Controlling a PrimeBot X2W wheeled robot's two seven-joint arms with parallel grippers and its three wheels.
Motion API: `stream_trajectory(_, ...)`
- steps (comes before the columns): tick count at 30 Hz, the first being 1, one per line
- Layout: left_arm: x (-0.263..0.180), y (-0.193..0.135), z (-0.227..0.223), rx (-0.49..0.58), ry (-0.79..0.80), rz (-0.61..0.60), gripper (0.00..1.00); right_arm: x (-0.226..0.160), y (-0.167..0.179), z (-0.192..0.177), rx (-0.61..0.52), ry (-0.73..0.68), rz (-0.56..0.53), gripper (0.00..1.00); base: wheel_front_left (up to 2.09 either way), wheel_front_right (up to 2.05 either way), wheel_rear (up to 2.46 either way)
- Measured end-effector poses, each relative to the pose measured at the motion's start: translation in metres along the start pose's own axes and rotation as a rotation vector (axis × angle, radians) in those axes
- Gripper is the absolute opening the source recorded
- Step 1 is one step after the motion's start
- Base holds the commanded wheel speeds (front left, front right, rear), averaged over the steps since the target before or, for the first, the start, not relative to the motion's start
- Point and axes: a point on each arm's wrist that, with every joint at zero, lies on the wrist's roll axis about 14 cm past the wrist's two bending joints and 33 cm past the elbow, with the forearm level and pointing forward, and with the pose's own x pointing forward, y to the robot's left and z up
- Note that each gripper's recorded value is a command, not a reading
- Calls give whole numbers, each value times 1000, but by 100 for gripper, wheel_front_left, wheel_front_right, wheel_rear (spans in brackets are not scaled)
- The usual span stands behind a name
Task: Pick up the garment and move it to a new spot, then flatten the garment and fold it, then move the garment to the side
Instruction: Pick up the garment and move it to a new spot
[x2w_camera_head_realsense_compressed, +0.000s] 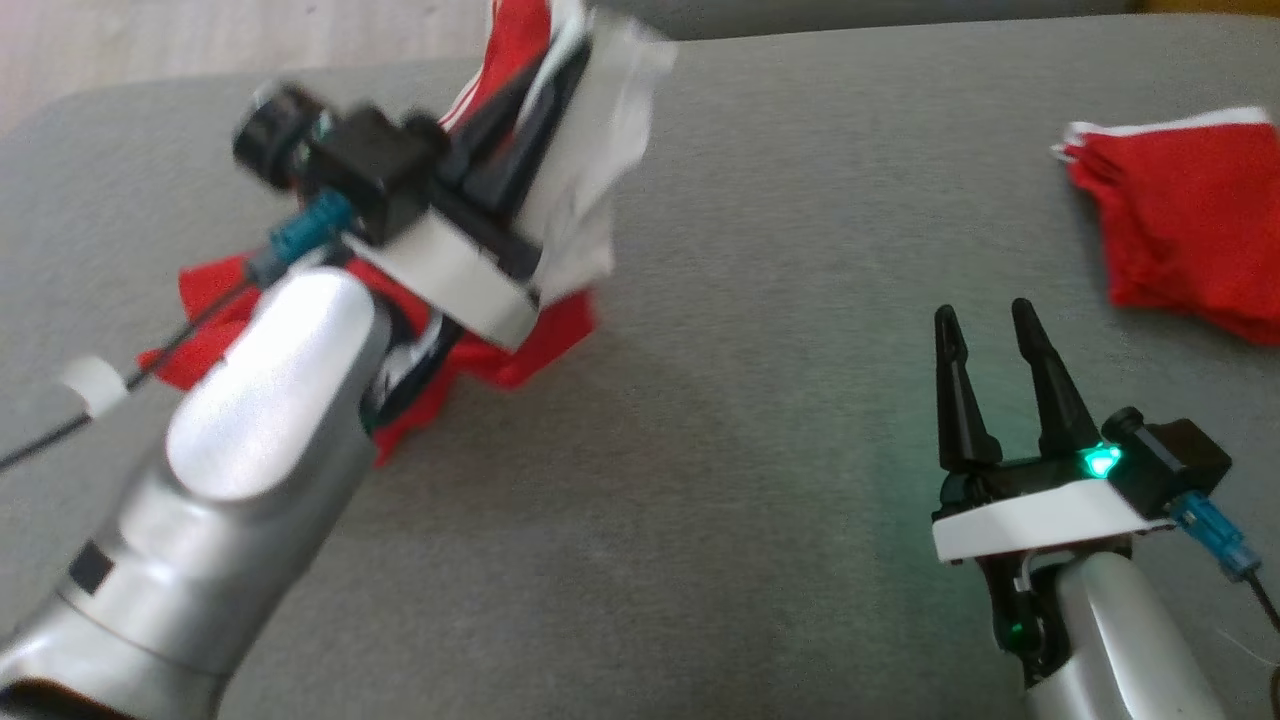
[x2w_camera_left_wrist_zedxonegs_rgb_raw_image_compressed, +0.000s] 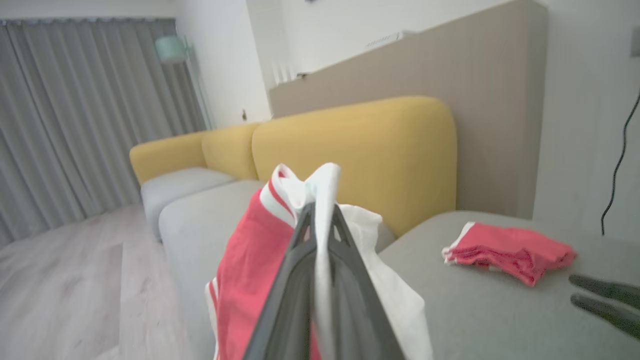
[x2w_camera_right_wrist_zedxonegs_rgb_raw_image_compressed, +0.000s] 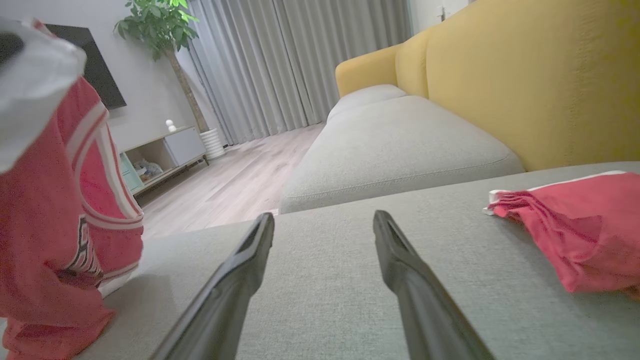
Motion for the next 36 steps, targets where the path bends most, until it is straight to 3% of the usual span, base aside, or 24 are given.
stream_trajectory(11, 66, -46, 106, 52, -268, -189, 0, -22, -33, 27, 67, -75, -113, 100, 0, 0, 0)
stream_trajectory(18, 96, -91, 173, -59, -505, -310, 0, -38, -59, 35, 71, -96, -202, 100, 0, 0, 0)
stream_trajectory(22, 106, -84, 190, -101, -568, -283, 0, -44, -69, 36, 64, -99, -235, 100, 0, 0, 0)
stream_trajectory(28, 115, -20, 146, -117, -487, -82, 0, -39, -71, 32, 65, -88, -235, 100, 0, 0, 0)
stream_trajectory(33, 94, 43, 48, -152, -291, 120, 0, -28, -65, 21, 63, -61, -209, 100, 0, 0, 0)
stream_trajectory(35, 74, 59, 3, -161, -199, 182, 0, -24, -61, 17, 58, -49, -195, 100, 0, 0, 0)
stream_trajectory(36, 74, 59, 3, -161, -199, 182, 0, -24, -61, 17, 58, -49, -195, 100, 0, 0, 0)
